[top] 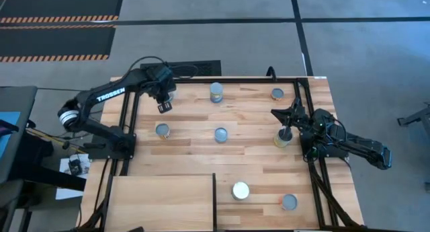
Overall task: Pick and place cans onto a shelf
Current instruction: Put the canned tomatoes on the shelf
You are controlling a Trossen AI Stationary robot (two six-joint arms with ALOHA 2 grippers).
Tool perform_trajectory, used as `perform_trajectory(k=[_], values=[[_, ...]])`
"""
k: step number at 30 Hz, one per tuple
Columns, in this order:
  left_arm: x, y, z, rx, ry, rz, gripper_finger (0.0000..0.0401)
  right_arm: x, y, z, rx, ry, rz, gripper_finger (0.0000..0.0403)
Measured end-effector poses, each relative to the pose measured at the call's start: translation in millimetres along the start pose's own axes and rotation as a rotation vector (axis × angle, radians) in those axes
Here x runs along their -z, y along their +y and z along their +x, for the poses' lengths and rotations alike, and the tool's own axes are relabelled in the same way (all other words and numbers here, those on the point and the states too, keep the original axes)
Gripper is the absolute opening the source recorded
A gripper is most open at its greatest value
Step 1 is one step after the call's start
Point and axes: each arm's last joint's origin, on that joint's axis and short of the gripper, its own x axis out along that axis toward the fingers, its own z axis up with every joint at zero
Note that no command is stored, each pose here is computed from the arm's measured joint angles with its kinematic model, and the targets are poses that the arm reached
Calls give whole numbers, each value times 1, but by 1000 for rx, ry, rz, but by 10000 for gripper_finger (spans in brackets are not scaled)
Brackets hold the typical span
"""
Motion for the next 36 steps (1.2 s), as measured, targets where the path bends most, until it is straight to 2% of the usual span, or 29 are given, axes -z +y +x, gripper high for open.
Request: perform_trajectory(k=[5, 11, 14, 19, 36], values=[[-4, 3, 14, -88, 81, 49, 140, 0, 0, 0, 0, 0, 0, 49], [-8, 3, 27, -86, 114, 62, 181, 0, 0, 0, 0, 0, 0, 49], [-12, 5, 30, -131, 110, 74, 185, 0, 0, 0, 0, 0, 0, 49], [-12, 14, 32, -146, 87, 54, 180, 0, 0, 0, 0, 0, 0, 49], [0, 37, 36, -103, 92, 12, 169, 0, 0, 0, 0, -1, 0, 49]])
